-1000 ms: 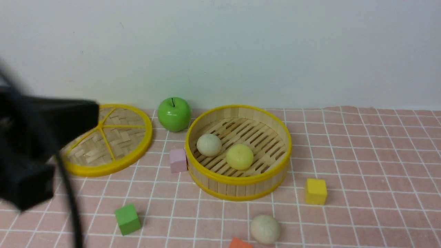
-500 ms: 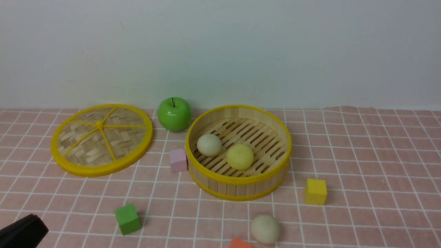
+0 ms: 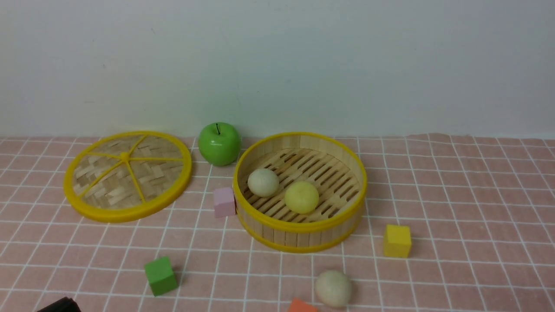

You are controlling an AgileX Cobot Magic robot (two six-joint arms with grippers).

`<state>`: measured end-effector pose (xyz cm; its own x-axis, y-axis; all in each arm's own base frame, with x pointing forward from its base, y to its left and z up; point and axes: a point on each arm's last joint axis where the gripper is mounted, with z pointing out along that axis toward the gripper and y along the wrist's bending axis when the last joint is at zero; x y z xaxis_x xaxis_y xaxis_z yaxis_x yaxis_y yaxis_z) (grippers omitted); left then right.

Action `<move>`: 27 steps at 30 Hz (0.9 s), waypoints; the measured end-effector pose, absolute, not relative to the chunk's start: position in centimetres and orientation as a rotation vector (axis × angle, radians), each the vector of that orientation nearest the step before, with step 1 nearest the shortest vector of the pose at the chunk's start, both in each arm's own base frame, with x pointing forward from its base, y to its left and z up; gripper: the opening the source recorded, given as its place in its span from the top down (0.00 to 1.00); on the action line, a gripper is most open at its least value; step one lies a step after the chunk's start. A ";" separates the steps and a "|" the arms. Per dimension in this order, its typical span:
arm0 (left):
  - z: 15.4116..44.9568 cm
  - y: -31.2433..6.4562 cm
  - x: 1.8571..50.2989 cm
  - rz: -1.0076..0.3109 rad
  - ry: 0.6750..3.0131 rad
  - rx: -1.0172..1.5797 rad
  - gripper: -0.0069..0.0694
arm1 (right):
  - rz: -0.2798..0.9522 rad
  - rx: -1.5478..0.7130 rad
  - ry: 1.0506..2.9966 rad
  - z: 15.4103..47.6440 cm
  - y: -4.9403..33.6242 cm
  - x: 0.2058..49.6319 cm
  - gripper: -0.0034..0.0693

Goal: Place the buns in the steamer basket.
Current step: Use the right arm to grab a steamed stuffed bun

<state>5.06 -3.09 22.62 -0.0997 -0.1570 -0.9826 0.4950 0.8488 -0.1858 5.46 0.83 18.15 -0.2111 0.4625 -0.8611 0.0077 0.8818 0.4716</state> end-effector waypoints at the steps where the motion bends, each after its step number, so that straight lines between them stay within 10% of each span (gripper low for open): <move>1: 22.6 -3.1 5.1 -0.559 1.582 0.273 0.93 | 0.497 0.420 1.711 18.4 0.9 5.5 0.62; 10: 22.6 -3.1 5.1 -0.559 1.583 0.274 0.93 | 0.824 0.640 1.641 19.8 1.6 5.3 0.64; 18: 22.6 -3.1 5.1 -0.559 1.587 0.276 0.93 | 0.614 0.065 2.255 27.3 3.8 8.1 0.81; 27: 22.6 -3.1 5.1 -0.559 1.588 0.276 0.93 | 0.508 -0.194 2.786 26.6 5.9 18.4 0.91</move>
<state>5.05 -3.11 22.56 -0.1054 -0.1537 -0.9825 0.4958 0.8483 -0.1858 18.37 5.87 26.58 -0.9453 -0.0776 -0.3169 -0.1844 0.9283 0.3228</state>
